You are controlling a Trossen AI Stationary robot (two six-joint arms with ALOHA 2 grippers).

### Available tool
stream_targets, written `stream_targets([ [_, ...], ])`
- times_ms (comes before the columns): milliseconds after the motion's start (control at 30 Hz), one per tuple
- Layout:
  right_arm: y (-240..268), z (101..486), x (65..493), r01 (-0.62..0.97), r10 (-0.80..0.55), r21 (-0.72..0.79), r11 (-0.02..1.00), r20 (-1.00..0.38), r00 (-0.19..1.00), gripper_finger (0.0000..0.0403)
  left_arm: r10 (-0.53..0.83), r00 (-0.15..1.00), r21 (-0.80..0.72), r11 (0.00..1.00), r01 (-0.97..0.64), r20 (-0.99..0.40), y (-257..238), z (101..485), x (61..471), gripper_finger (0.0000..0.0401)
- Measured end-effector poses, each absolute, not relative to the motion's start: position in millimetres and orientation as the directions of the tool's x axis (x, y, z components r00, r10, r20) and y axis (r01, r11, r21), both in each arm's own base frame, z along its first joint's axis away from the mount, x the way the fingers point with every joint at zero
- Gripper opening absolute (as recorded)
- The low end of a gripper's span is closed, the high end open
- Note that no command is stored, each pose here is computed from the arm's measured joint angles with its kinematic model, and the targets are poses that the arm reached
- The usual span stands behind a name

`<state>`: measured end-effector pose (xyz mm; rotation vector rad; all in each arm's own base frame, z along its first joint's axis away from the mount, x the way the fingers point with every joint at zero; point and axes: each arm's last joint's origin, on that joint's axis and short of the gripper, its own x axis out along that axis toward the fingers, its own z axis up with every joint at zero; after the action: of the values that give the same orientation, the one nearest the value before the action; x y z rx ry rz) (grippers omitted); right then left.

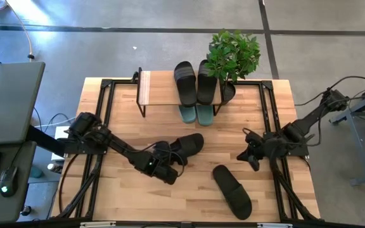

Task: Pick and place slides into the shelf
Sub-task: Move the black slipper to the center of the table

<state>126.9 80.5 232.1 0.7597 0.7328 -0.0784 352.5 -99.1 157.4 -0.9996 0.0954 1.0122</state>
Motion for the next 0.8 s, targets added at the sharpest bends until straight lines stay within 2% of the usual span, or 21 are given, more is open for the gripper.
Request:
stream_targets([
  [333,89,203,159,0.471,-0.068,0.416,0.778,-0.69,0.72,0.003,0.611,0.642,-0.621,0.292,-0.727,-0.464,-111,199,338,0.0123],
  [500,91,175,196,0.523,-0.131,0.374,0.766,-0.705,0.697,0.0026,0.559,0.7,-0.557,0.439,-0.705,-0.444,-109,233,326,0.0108],
  [633,85,151,225,0.549,-0.161,0.382,0.744,-0.695,0.701,0.0006,0.506,0.754,-0.503,0.562,-0.656,-0.418,-105,264,313,0.0093],
  [800,74,129,246,0.586,-0.177,0.407,0.7,-0.697,0.695,0.0002,0.373,0.832,-0.433,0.723,-0.538,-0.411,-100,298,295,0.0075],
])
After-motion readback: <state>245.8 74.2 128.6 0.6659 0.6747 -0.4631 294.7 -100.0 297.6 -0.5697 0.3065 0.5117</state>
